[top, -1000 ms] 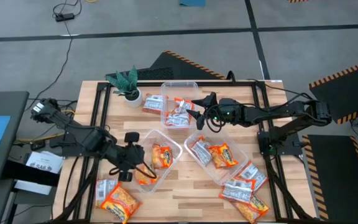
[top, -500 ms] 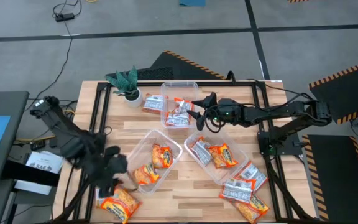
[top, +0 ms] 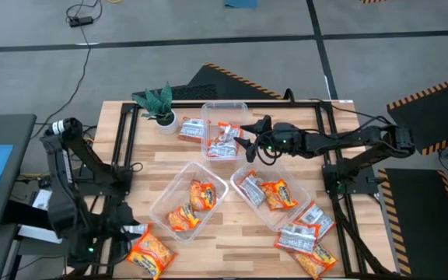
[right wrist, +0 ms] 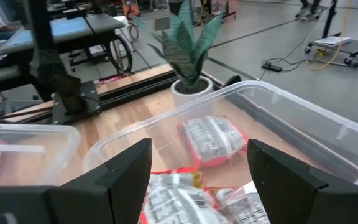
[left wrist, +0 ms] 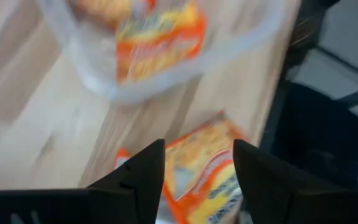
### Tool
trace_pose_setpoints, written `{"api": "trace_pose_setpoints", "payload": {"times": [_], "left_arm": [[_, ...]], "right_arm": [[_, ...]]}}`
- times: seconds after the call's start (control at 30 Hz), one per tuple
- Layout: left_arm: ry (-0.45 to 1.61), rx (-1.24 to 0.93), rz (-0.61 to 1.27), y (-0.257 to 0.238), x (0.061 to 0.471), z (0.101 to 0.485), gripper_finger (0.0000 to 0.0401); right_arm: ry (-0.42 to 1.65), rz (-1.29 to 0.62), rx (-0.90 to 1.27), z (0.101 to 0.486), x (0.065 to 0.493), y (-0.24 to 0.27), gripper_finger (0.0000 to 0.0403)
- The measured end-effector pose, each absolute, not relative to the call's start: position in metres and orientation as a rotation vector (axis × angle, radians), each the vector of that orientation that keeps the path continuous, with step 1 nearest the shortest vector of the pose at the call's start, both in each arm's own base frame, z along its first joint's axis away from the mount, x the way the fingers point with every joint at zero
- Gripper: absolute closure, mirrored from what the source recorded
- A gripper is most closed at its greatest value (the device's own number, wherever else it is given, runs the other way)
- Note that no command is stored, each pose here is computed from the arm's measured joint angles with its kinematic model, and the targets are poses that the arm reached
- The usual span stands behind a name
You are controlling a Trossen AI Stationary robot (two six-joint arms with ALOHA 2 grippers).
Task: Sort Maruchan noodles
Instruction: Put the noodle pack into the bottom left transparent bin
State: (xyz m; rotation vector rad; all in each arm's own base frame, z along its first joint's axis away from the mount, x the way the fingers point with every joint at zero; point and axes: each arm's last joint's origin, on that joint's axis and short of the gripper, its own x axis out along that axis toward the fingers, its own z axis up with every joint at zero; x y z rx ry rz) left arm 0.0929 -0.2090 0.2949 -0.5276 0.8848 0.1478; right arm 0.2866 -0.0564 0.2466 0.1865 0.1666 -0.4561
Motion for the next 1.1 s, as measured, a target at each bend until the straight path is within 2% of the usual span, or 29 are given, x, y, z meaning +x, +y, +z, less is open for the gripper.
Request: {"api": "trace_pose_setpoints", "payload": {"times": [0.17,0.3,0.43,0.6,0.8,1.1], "left_arm": [[0.967,-0.635,0.086,-0.216,0.099,0.25,0.0226],[0.906,-0.712,-0.003,-0.224,0.103,0.24,0.0227],[0.879,-0.753,0.028,-0.224,0.109,0.235,0.0225],[0.983,-0.662,0.043,-0.224,0.127,0.219,0.0225],[1.155,-0.542,-0.023,-0.224,0.147,0.199,0.0225],[1.148,-0.412,-0.079,-0.234,0.156,0.196,0.0225]], "right_arm": [[0.161,-0.486,0.19,0.247,0.285,-0.065,0.0117],[0.159,-0.503,0.192,0.247,0.284,-0.07,0.0117],[0.144,-0.518,0.194,0.248,0.283,-0.075,0.0117],[0.135,-0.53,0.196,0.249,0.282,-0.079,0.0117],[0.141,-0.539,0.196,0.248,0.281,-0.082,0.0117],[0.154,-0.539,0.196,0.247,0.281,-0.082,0.0117]]}}
